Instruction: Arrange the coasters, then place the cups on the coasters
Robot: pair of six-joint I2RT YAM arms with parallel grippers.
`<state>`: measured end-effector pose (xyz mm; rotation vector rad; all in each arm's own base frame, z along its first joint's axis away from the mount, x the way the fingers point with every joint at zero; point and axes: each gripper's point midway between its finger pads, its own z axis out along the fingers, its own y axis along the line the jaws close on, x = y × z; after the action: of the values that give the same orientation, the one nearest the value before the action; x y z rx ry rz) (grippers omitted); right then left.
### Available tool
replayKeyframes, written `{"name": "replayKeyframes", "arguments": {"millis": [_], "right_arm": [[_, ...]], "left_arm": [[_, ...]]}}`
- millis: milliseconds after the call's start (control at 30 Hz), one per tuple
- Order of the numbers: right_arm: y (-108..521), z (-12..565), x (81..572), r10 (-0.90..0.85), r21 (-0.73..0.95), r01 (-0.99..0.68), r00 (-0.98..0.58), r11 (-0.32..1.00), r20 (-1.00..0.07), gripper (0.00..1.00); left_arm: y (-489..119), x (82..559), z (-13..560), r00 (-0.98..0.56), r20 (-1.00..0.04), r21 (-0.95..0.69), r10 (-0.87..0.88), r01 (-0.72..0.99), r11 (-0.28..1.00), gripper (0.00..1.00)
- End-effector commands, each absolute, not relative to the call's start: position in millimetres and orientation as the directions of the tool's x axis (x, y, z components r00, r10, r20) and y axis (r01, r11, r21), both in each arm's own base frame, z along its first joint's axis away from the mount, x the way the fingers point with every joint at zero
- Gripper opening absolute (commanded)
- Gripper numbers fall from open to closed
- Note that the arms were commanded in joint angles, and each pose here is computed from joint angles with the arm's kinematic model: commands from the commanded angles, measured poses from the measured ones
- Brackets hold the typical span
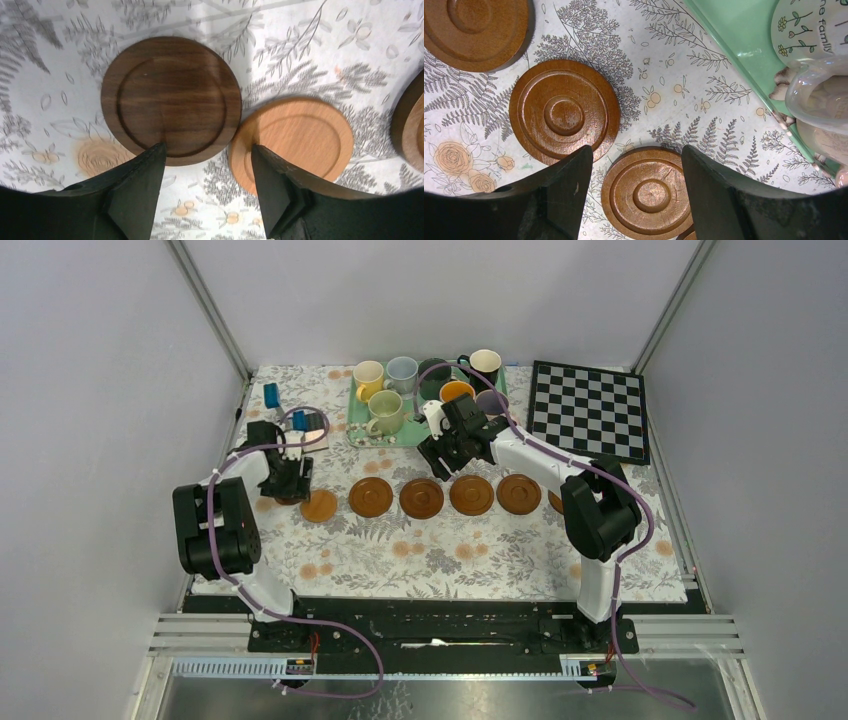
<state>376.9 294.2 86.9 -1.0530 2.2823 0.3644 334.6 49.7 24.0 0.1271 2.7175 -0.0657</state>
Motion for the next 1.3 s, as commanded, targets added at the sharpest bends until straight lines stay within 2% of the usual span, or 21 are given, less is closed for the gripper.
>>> {"name": "replayKeyframes", "arguments": {"millis": [0, 167, 333, 533, 733, 867, 1267], "right_arm": [[291.1, 104.5, 382.9, -0.59, -0.027, -0.758, -0.484, 0.652, -0.646, 0.73], [289.4, 104.5, 381.3, -0.599, -0.033, -0.762, -0.48, 0.646, -0.642, 0.73], [287.7, 102.6, 378.2, -0.607, -0.033, -0.769, -0.477, 0.639, -0.636, 0.73], [283.2, 102.3, 376.4, -0.611, -0.042, -0.765, -0.478, 0.642, -0.631, 0.73], [280.7, 100.4, 372.9, -0.612, -0.041, -0.765, -0.48, 0.642, -0.628, 0.73], [280.7, 98.9, 371.6, -0.612, -0.036, -0.767, -0.483, 0.641, -0.626, 0.73], [281.0, 98.5, 370.6, -0.609, -0.03, -0.766, -0.486, 0.642, -0.626, 0.72]], "left_arm": [[53.6, 307.6, 36.7, -0.94, -0.332, -0.012, 0.078, 0.087, 0.996, 0.67], [49.9, 310.2, 46.8, -0.893, -0.378, 0.004, 0.245, 0.263, 0.965, 0.74], [53.5, 320.5, 40.7, -0.906, -0.37, -0.097, 0.203, 0.255, 0.962, 0.75], [39.1, 324.7, 47.8, -0.882, -0.422, -0.177, 0.211, 0.308, 0.935, 0.66], [37.8, 327.0, 59.0, -0.845, -0.466, -0.068, 0.264, 0.332, 0.941, 0.56], [31.8, 324.1, 55.7, -0.845, -0.452, -0.044, 0.286, 0.341, 0.939, 0.55], [74.1, 338.9, 34.4, -0.897, -0.436, -0.05, 0.073, 0.105, 0.993, 0.47]]}}
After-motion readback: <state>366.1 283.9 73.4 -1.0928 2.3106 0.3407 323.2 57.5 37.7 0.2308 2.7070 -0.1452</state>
